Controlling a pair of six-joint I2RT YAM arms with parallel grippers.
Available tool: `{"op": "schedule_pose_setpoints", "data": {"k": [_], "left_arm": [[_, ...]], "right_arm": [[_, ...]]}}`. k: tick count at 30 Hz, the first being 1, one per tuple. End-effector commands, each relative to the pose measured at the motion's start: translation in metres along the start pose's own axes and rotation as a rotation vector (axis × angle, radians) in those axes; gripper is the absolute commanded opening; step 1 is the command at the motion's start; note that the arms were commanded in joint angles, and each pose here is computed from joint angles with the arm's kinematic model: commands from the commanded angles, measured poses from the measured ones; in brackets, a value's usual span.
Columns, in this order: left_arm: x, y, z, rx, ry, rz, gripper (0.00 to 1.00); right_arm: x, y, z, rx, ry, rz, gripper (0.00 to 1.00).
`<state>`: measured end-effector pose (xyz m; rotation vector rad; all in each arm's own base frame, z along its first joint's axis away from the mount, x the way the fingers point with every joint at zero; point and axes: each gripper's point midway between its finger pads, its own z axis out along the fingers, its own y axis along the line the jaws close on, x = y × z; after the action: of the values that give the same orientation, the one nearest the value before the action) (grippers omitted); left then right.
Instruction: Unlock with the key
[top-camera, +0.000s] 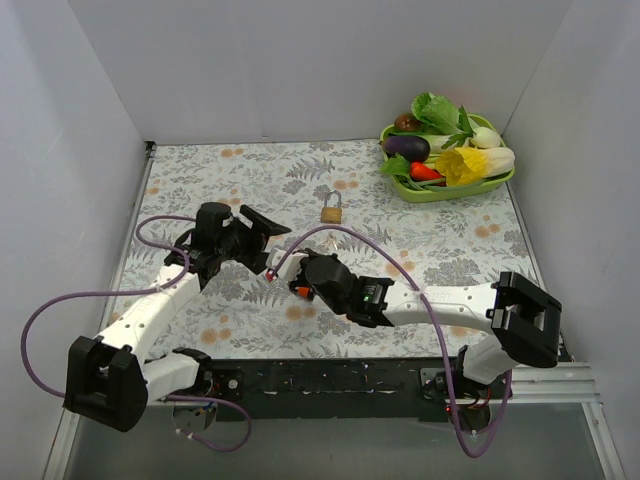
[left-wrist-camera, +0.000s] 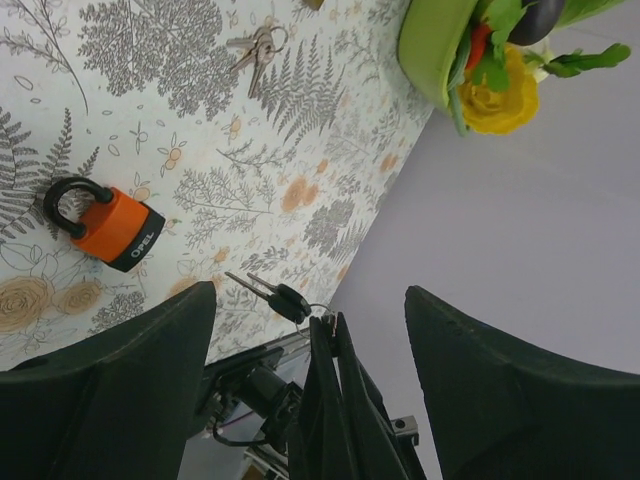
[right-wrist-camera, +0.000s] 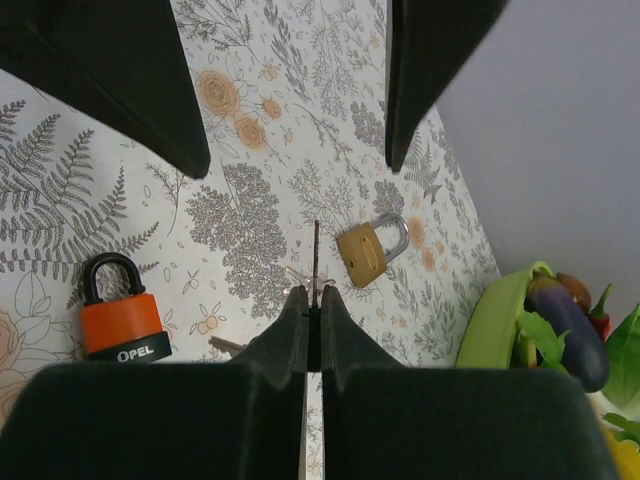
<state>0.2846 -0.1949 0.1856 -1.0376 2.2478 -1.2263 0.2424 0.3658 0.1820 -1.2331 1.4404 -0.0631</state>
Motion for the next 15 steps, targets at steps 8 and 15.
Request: {"op": "schedule_pose_setpoints", "data": {"k": [8,15], "left_arm": [[0.032,-0.025,0.011,-0.011,0.065,-0.365,0.59],[0.037,-0.023,0.014,-0.018,0.070,-0.401,0.41]], "right_arm": [[-0.043,-0.008,0.004,0.086,-0.095,-0.079,0.01],[-0.046,-0.003,0.003,0.079,-0.111,-0.082,0.01]]}}
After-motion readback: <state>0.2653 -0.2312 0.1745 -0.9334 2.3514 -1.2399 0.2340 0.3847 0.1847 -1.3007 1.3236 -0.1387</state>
